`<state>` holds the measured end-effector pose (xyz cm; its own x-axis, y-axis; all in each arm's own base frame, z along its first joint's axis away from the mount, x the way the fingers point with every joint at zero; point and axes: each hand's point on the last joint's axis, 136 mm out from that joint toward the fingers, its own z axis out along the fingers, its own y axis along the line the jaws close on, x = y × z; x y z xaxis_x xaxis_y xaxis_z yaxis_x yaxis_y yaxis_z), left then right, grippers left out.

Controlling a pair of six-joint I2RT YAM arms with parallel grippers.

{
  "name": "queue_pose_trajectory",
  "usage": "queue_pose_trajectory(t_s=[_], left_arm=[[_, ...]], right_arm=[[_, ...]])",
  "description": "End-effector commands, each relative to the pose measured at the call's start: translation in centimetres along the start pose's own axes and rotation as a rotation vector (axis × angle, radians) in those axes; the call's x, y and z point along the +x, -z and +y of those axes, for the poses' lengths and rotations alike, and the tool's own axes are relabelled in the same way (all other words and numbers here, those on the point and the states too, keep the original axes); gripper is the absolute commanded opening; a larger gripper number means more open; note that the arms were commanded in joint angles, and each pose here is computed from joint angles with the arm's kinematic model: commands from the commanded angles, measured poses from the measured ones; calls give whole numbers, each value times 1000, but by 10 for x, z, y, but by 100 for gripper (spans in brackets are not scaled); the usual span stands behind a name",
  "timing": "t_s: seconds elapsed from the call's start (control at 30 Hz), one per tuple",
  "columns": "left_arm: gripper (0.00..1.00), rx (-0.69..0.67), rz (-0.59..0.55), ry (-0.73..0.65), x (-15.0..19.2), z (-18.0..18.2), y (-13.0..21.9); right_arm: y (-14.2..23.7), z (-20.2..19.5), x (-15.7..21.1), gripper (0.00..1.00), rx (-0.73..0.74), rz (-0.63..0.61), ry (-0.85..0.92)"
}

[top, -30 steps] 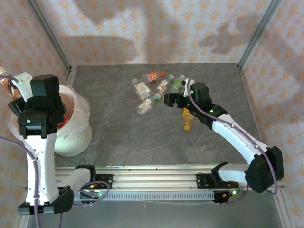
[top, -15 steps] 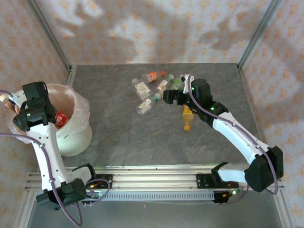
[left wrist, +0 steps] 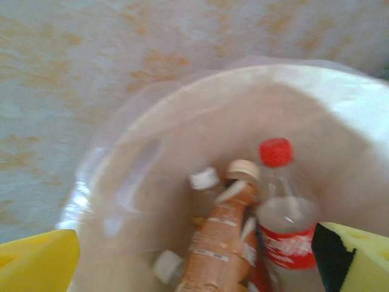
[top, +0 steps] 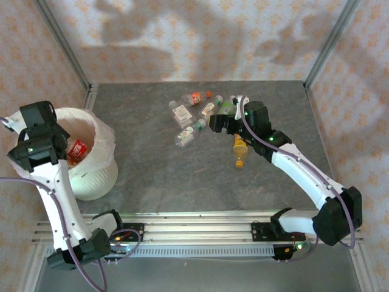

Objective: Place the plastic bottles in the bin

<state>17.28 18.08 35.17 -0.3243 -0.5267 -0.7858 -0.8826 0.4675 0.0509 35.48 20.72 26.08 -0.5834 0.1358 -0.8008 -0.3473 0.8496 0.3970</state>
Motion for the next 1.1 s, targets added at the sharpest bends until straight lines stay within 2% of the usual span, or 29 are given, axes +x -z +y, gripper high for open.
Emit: queue_pose_trajectory(t_s=[0.0,0.13,0.23,0.33,0.47,0.53,0.6,0.7,0.83,0.97,1.07], left_arm=[[100,283,3,105,1,-32,32],[99,474,-12,184,-3,-51,66],[99,800,16,221,-3,-97,102],[99,1005,65,220,4,-129,130],[99,1152,103,153,13,-151,156],[99,1222,128,122,19,-160,165],[99,1225,149,113,25,-164,162],[99,1155,173,103,34,-163,144],[99,1074,210,74,48,-158,128],[99,1048,214,58,53,-156,122],[99,1025,220,56,56,-154,117]], right_arm=[[-3,-29,-4,99,167,-50,-92],[-20,-34,11,99,176,20,-160],[-39,-36,26,99,193,117,-225],[-54,-64,32,99,351,134,-264],[-77,-91,19,99,466,133,-248],[-88,-109,14,100,572,135,-242],[-103,-123,15,98,634,135,-250],[-127,-140,21,93,675,142,-283],[-155,-153,26,88,671,179,-303],[-176,-157,36,83,660,247,-275],[-182,-169,44,79,708,259,-267]])
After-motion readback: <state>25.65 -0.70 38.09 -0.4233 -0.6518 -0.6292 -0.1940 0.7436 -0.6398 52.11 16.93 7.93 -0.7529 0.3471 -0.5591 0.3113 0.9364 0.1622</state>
